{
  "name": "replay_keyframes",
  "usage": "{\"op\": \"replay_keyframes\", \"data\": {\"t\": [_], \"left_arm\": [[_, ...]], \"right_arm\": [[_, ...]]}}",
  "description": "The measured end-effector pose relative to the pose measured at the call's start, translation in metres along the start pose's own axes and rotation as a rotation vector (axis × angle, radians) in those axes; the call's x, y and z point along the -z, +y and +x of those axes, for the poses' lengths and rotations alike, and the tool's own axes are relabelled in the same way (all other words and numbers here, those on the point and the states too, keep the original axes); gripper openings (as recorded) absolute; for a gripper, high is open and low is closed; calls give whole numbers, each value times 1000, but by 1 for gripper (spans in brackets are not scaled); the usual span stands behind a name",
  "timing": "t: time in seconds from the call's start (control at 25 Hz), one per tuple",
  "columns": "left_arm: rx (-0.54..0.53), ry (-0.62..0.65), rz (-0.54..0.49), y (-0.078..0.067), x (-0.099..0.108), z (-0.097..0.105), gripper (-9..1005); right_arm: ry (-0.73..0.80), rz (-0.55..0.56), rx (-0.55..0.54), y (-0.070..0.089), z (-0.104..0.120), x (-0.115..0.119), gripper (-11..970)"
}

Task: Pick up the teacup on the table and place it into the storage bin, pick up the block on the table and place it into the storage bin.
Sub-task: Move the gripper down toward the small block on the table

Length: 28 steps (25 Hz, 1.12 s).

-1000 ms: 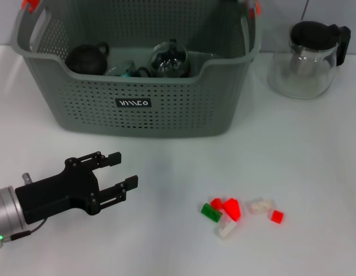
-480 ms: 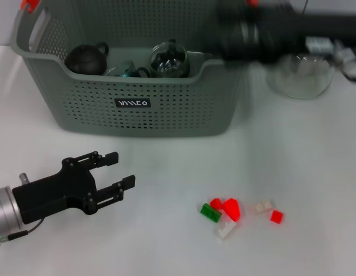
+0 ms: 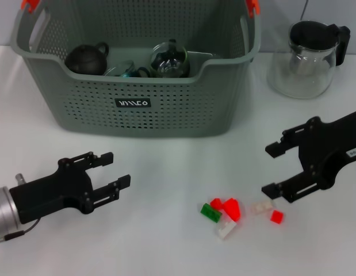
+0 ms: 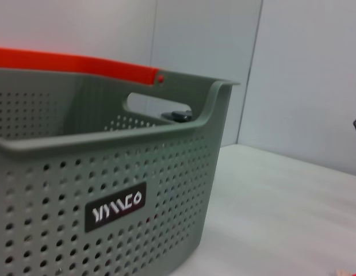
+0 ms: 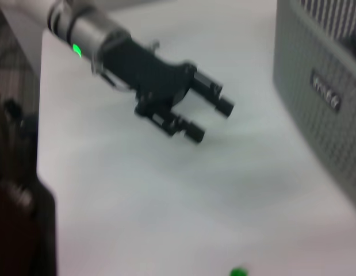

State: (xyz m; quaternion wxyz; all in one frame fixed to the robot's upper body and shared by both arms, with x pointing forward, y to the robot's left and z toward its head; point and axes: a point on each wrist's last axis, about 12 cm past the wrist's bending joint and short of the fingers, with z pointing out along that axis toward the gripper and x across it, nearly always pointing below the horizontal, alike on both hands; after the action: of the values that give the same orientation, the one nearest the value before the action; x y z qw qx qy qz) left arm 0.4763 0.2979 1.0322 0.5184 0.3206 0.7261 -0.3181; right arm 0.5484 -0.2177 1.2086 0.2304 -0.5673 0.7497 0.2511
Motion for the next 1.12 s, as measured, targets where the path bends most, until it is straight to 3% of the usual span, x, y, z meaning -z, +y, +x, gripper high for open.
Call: {"op": "replay_keyframes", "data": {"t": [0.28,0.56,0.84,1.12], "left_arm": [[-7,-48,9,-11,25,5,641],[-128,-193,-50,-31,63,11,638],[-117,-202,-89,-31,65,14,628],[-105,-213,-96,-31,61,14,628]], "right_arm": [[185,-49,12,4,-19,-24,851],[296,-46,21,5,-25,-38,842],[348,-27,29,3,-33,-46,812],[422,-14,68,4,-33,-83,783]]}}
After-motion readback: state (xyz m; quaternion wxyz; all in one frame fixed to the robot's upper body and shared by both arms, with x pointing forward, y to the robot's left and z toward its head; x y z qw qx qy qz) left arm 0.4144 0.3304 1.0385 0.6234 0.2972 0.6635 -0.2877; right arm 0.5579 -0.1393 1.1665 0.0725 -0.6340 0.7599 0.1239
